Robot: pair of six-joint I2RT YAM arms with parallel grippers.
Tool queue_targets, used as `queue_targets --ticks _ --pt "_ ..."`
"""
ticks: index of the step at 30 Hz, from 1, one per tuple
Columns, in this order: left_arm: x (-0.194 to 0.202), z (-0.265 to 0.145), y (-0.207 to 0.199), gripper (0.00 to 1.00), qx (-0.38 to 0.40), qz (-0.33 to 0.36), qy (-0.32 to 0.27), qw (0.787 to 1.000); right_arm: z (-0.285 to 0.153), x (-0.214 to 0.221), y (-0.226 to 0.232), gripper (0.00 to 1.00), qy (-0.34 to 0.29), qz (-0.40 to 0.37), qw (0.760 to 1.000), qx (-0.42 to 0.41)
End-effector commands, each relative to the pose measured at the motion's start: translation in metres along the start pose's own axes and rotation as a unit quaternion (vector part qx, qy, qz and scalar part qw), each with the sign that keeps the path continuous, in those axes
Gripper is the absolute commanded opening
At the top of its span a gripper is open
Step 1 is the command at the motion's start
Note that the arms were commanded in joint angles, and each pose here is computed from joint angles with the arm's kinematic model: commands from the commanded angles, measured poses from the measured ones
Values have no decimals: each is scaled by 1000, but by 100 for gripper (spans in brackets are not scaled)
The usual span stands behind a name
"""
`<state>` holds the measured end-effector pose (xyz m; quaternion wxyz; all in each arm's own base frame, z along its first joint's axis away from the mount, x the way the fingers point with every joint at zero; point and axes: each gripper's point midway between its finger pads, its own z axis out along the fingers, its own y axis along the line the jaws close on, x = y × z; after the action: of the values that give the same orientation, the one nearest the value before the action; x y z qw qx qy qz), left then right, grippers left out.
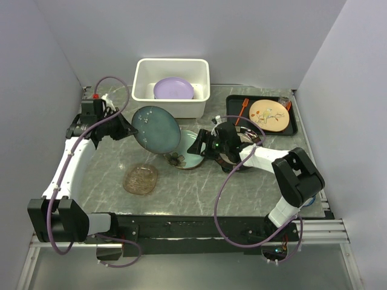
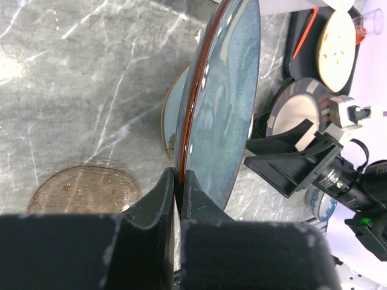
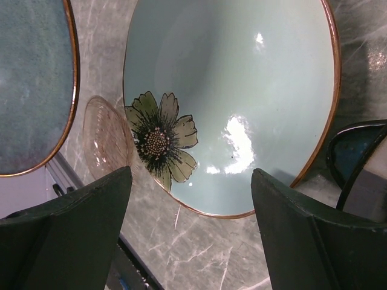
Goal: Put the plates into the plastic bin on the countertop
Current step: Pick up the plate at the center of the board, then place the plate in the plastic bin.
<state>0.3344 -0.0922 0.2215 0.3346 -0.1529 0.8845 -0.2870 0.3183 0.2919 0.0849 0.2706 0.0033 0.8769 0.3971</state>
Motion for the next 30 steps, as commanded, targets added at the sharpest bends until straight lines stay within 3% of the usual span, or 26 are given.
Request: queue_targets --ticks 1,15,30 --pt "-41 -34 -55 1 103 35 -67 992 -5 -16 21 87 -20 -20 999 -27" --pt "-90 -41 -87 1 150 39 -93 983 -18 -19 31 95 -29 -26 999 -37" --pt "-136 -36 -118 1 213 10 -119 970 -44 -31 44 98 -61 -48 996 -33"
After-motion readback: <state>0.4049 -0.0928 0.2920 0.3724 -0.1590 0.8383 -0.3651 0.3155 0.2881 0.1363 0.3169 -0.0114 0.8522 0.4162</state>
